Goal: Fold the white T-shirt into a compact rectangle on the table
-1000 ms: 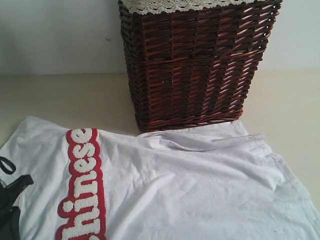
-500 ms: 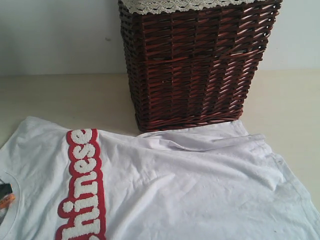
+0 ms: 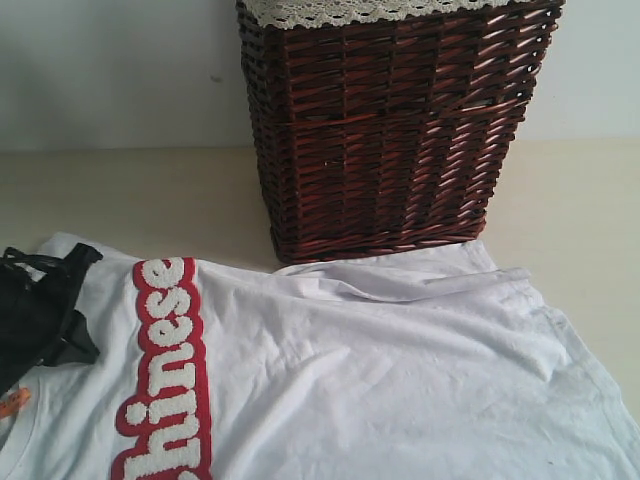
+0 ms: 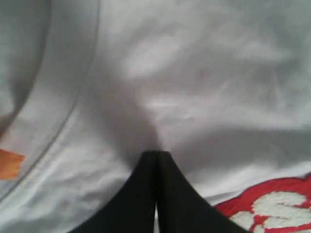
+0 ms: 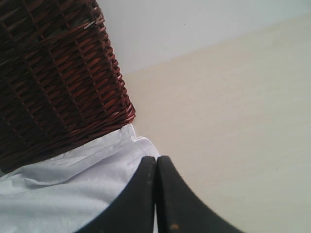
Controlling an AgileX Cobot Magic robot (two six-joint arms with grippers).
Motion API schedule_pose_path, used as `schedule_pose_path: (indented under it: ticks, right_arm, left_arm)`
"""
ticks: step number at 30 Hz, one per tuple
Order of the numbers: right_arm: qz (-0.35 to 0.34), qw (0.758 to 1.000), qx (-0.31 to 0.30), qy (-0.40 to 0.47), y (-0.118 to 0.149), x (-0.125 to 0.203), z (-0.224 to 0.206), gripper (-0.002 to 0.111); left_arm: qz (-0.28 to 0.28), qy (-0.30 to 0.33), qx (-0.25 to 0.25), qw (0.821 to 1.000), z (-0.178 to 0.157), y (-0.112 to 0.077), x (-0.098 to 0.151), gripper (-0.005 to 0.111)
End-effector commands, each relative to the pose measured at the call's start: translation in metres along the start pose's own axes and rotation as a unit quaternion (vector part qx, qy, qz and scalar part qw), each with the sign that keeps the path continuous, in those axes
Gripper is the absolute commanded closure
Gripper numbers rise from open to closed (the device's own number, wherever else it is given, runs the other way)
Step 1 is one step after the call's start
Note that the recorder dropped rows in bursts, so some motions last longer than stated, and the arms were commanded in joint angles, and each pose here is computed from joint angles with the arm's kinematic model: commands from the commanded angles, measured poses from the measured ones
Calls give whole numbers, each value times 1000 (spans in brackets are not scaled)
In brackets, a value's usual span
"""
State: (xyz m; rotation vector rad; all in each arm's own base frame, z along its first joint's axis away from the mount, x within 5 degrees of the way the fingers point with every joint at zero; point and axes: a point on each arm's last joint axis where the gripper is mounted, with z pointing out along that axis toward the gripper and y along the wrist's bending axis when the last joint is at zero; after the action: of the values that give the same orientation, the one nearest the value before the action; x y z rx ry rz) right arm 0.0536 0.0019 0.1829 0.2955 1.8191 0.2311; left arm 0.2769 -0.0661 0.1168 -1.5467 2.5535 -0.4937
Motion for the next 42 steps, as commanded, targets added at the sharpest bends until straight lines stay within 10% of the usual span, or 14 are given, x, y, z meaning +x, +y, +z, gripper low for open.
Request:
schedule_pose_path:
  ticks: [1,13,30,38,42]
  right_arm:
    - [-3,1000,1,-5,-1,1,0,108]
    - [-3,1000,1,-5,-1,1,0,108]
    - [-3,1000,1,-5,-1,1,0,108]
    - [-3,1000,1,-5,-1,1,0,108]
    - [-3,1000,1,-5,-1,1,0,108]
  left_arm:
    - [-13,46,-49,998,13,8,13,107]
    - [-168,141,-273,937,-4,41,37,107]
    - [-129,-6,-56,990,-59,12,17,107]
    - [-29,-107,14,994,-9,-5,-12,107]
    - [-40,-96,-42,994,13,7,-13,107]
